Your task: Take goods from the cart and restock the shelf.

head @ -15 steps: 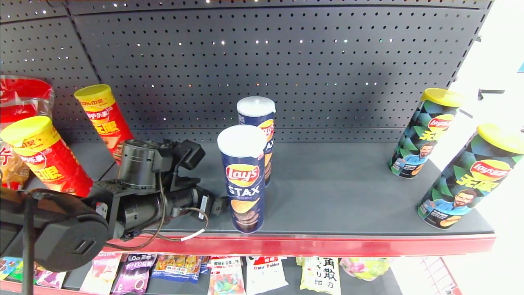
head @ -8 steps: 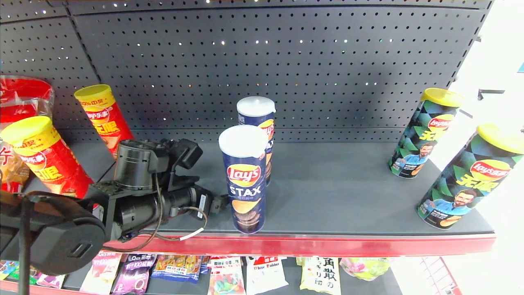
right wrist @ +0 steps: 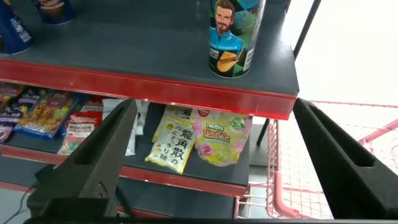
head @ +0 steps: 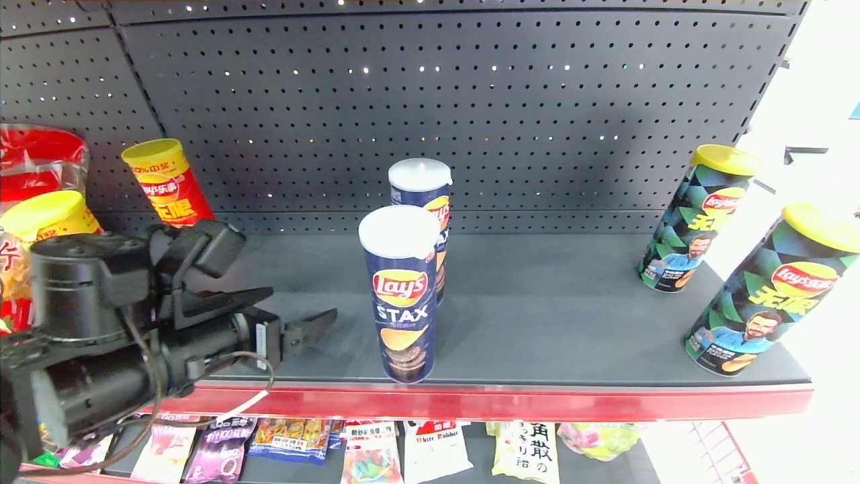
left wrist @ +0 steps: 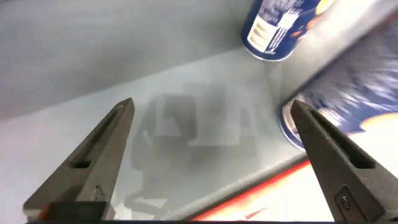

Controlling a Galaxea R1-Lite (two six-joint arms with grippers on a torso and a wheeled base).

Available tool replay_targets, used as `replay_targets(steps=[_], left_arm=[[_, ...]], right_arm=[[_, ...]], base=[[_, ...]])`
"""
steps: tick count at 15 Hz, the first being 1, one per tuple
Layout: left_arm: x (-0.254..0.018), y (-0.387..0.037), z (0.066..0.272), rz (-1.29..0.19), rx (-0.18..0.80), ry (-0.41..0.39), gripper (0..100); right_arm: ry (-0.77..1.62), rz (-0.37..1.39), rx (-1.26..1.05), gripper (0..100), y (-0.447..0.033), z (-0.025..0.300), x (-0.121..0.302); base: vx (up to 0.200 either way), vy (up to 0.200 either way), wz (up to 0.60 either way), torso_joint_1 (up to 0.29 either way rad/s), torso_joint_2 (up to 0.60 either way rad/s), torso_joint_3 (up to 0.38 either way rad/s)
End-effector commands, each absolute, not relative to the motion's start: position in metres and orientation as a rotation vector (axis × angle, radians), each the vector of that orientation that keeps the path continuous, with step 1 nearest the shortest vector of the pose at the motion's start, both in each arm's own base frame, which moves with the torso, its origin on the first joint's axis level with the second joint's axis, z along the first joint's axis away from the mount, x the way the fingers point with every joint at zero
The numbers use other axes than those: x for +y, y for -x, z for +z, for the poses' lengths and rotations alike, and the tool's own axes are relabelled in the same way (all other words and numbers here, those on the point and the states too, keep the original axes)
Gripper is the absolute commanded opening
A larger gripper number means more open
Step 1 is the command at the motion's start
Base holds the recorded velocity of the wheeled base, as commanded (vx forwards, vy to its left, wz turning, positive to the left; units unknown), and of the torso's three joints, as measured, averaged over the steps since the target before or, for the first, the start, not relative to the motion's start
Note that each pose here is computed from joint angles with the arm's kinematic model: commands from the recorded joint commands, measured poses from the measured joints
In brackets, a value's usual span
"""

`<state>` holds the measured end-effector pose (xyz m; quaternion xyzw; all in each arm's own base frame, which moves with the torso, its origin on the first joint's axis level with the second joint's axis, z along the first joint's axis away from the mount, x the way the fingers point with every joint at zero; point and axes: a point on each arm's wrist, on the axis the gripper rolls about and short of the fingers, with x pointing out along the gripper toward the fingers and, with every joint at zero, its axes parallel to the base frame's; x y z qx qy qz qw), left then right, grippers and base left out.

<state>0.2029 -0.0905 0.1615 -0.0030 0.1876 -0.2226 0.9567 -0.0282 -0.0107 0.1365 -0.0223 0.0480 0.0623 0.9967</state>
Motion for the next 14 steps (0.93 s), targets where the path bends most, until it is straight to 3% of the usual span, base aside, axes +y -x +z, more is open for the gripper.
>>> replay_targets(steps=[1, 5, 9, 14], left_arm=[[-0.057, -0.145, 0.174, -0.408, 0.279, 0.053, 100], [-0.026, -0.066, 0.167, -0.382, 0.29, 0.111, 100], [0.004, 0.009, 0.142, -0.259, 0.33, 0.087, 100], [0.02, 0.036, 0.121, -0.002, 0.367, 0.018, 100]], right_arm=[[0.051, 0.062, 0.144, 100, 0.022, 0.14, -0.008], [0.045, -0.099, 0.202, 100, 0.014, 0.145, -0.003], [0.1, -0.045, 0.188, 100, 0.02, 0.13, -0.002], [0.115, -0.203, 0.249, 100, 0.019, 0.107, 0.0]], base=[[0.0, 0.0, 0.0, 0.0, 0.0, 0.0], [0.0, 0.0, 0.0, 0.0, 0.0, 0.0], [0.0, 0.0, 0.0, 0.0, 0.0, 0.0], [0.0, 0.0, 0.0, 0.0, 0.0, 0.0]])
